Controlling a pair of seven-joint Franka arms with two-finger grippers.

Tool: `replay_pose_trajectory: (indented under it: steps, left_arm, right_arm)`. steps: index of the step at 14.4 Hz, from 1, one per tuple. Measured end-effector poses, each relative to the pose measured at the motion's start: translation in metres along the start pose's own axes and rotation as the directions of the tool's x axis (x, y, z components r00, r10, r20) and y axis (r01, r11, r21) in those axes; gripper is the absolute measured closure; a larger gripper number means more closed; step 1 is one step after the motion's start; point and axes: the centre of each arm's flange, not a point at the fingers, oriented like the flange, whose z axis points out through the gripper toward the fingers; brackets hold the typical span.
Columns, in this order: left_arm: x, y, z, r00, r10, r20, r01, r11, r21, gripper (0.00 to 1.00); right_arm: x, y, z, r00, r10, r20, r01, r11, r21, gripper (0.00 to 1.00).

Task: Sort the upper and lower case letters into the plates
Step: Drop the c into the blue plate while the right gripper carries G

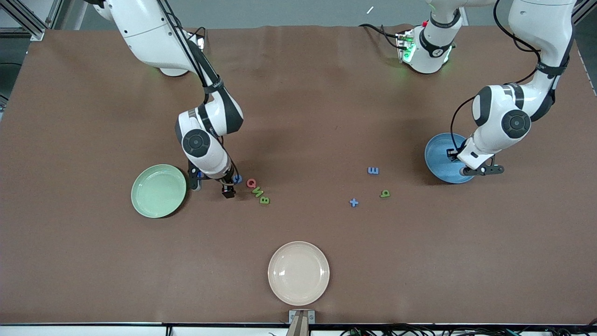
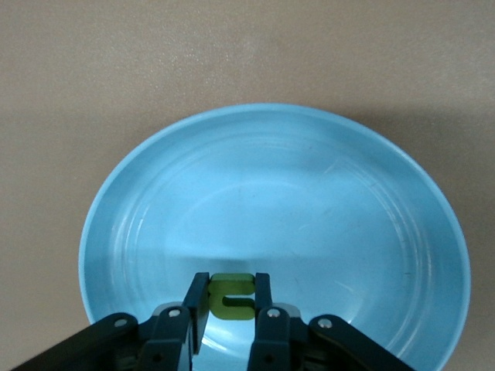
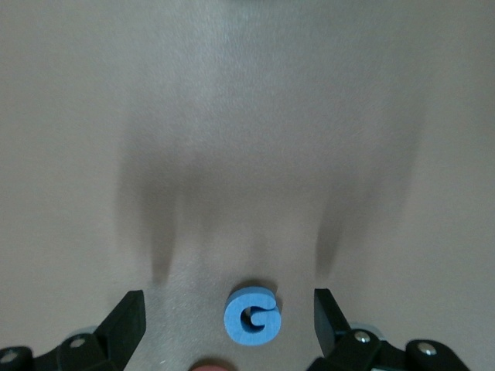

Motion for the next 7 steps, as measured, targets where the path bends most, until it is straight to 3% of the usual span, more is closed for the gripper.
replay_pose_trajectory:
  steps: [7]
  left_arm:
    - [-0.0102, 0.0013, 0.0092, 0.999, 0.042, 0.026, -0.042, 0.999, -0.001, 0.73]
  right_arm:
    - [-0.0076, 0.0062, 0.0146, 1.000, 0.003, -0.005, -0.003, 1.000, 0.004, 0.06]
